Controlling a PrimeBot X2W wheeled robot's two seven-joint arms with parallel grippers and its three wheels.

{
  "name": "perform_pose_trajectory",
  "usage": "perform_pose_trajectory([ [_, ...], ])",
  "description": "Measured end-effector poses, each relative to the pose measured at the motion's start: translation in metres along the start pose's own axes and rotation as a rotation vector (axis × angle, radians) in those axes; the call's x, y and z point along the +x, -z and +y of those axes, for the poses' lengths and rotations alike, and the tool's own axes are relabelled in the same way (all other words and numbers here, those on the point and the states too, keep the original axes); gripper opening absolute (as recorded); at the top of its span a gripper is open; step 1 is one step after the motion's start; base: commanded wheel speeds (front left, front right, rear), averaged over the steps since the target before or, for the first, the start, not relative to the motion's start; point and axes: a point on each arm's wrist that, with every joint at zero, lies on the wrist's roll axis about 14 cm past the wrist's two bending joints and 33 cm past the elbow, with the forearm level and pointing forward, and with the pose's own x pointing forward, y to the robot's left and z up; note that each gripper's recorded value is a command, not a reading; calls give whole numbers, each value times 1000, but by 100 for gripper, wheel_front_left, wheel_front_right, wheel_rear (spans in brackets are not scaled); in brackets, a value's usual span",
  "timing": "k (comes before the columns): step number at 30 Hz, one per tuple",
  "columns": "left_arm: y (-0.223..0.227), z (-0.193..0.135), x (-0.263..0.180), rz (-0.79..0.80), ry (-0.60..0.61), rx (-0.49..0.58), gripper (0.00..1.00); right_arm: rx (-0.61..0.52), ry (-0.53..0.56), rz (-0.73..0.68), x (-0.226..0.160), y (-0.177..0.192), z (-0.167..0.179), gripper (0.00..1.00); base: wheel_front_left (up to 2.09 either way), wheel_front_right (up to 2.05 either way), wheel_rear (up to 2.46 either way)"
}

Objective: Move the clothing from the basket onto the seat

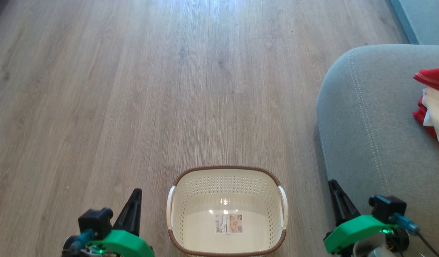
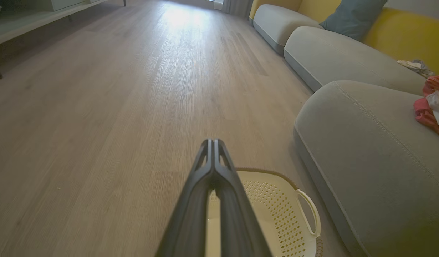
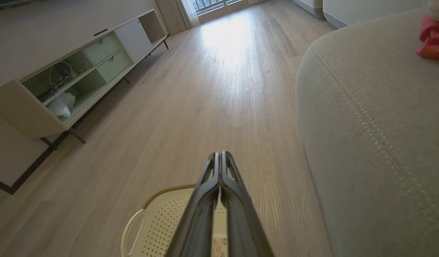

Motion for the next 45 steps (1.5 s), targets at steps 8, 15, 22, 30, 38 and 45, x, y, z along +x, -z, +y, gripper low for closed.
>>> perform_pose_trajectory([
  [8, 2, 3, 1, 19, -19, -84, 0, 75, 27, -4, 0, -3, -6, 0, 0, 0, 0],
  [15, 3, 7, 2, 30, -42, -159, 0, 147, 56, -4, 0, -5, -12, 0, 0, 0, 0],
  [22, 4, 12, 3, 36, -61, -237, 0, 217, 75, -11, 0, -7, -16, 0, 0, 0, 0],
  [30, 0, 12, 8, 37, -61, -322, 0, 298, 99, -21, -1, -11, -23, 0, 0, 0, 0],
  [38, 1, 19, 9, 42, -88, -410, 0, 378, 111, -28, 0, -15, -26, 0, 0, 0, 0],
  [45, 2, 18, 10, 54, -89, -486, 0, 448, 126, -40, 0, -18, -31, 0, 0, 0, 0],
])
